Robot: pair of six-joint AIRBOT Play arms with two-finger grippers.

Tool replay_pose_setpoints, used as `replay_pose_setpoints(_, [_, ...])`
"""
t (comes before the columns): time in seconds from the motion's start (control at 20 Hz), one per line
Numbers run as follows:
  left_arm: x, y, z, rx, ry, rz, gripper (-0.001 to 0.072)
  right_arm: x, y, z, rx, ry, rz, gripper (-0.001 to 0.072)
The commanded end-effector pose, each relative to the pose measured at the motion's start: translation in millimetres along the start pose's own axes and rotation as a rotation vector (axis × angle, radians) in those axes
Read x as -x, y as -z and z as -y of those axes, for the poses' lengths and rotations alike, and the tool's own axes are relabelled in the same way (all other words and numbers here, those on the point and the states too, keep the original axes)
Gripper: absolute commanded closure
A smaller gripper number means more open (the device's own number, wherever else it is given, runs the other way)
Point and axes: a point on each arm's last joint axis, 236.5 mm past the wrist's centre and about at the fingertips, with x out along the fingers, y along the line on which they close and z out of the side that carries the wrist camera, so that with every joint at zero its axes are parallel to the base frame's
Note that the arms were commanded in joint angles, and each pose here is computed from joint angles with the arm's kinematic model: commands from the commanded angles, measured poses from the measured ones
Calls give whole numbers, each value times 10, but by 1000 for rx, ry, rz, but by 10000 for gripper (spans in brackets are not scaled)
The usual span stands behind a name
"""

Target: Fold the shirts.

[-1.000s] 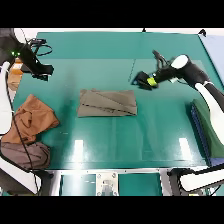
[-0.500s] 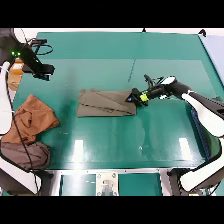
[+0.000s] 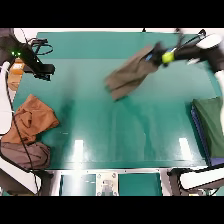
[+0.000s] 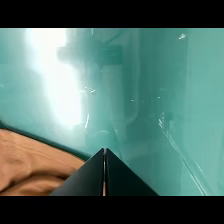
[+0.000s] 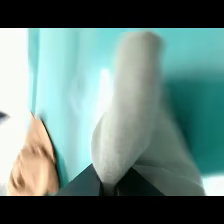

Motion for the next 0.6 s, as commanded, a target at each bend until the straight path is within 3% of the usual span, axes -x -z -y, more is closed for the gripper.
replay_pose_setpoints(0.0, [2,-7,79,1,32,3,681,1103,-506,-164,49,94,184,698])
replay_pose_setpoints(0.25, [4,-13,127,5,52,5,681,2301,-750,830,-87,334,358,698])
replay_pose_setpoints(0.55, [4,-16,127,9,52,7,681,3392,-269,1746,-424,513,418,699])
